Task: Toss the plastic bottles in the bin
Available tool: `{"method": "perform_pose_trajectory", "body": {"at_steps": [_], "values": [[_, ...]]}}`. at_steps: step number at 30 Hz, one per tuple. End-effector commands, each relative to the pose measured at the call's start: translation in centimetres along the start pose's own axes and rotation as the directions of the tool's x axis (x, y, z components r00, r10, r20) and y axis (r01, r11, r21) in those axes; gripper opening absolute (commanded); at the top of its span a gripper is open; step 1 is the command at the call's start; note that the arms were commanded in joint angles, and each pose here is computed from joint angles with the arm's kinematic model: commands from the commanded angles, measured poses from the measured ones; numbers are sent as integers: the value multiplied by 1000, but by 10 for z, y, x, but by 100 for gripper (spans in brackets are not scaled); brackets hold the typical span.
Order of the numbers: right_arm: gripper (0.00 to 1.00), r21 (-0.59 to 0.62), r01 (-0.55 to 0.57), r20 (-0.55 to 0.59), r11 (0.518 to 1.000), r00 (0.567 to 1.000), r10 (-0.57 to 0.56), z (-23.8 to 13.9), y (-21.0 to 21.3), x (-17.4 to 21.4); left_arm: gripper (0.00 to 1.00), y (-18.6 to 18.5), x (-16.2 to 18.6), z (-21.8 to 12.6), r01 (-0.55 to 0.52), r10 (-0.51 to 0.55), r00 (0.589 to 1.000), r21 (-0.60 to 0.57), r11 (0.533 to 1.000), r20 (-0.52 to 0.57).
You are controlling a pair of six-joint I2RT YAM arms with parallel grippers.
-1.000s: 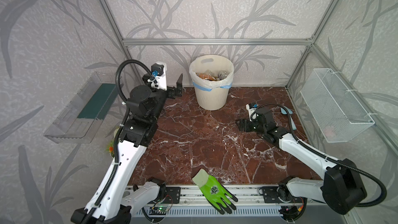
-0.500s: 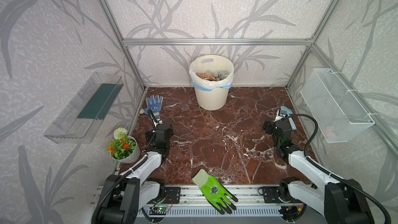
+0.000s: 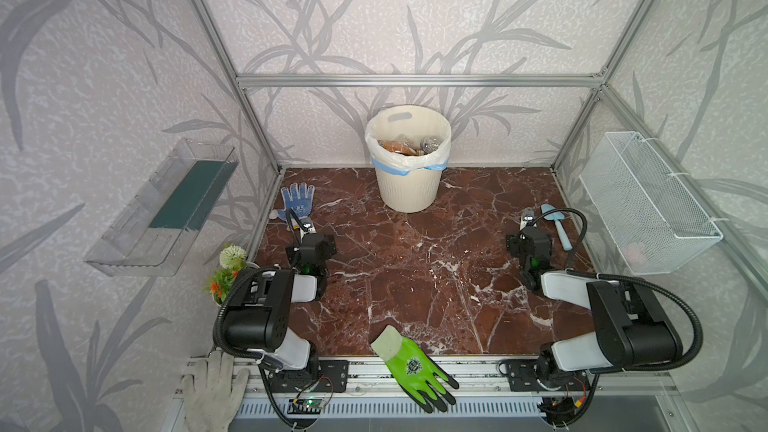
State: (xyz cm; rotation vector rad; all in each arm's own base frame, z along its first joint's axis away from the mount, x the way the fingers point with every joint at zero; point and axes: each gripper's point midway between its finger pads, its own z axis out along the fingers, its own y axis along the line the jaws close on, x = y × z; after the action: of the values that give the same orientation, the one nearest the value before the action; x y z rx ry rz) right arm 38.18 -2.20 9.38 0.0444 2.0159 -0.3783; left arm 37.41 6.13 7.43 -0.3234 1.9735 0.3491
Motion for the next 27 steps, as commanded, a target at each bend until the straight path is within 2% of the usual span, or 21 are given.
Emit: {"method": "perform_pose_trajectory", "body": {"at_steps": [1, 3, 5, 6, 7, 8, 10, 11, 12, 14, 27], "values": [[84, -105, 28, 119, 994, 993, -15, -11, 14, -23, 99, -6, -24, 0, 26, -29, 997, 36, 999, 67], [85, -109, 6, 154, 994, 988, 11, -18, 12, -26, 99, -7, -23, 0, 23, -25, 998, 39, 999, 57], [85, -137, -62, 133, 989, 988, 80, -21, 13, -25, 99, -7, -24, 0, 24, -26, 998, 41, 999, 59], [85, -203, -112, 133, 973, 981, 141, -24, 19, -27, 99, -7, -24, 0, 25, -27, 998, 39, 999, 63], [89, -253, -114, 145, 961, 977, 154, -26, 27, -30, 99, -7, -24, 0, 25, -28, 998, 39, 999, 61], [99, -295, -76, 160, 953, 979, 128, -26, 36, -32, 100, -6, -24, 0, 25, -27, 998, 39, 999, 60], [99, -280, -58, 131, 958, 987, 98, -13, 40, -23, 99, -7, -24, 0, 25, -27, 998, 40, 999, 59], [99, -241, -87, 111, 967, 987, 117, -3, 37, -15, 99, -6, -24, 0, 24, -27, 998, 39, 999, 60], [99, -233, -88, 153, 969, 980, 126, 2, 38, -17, 99, -6, -24, 0, 26, -28, 998, 39, 999, 60], [99, -277, -44, 158, 960, 983, 91, 0, 48, -13, 99, -6, -24, 0, 26, -28, 998, 39, 999, 61], [99, -280, -39, 158, 959, 984, 86, 0, 50, -14, 99, -7, -24, 0, 26, -28, 998, 41, 999, 60]]}}
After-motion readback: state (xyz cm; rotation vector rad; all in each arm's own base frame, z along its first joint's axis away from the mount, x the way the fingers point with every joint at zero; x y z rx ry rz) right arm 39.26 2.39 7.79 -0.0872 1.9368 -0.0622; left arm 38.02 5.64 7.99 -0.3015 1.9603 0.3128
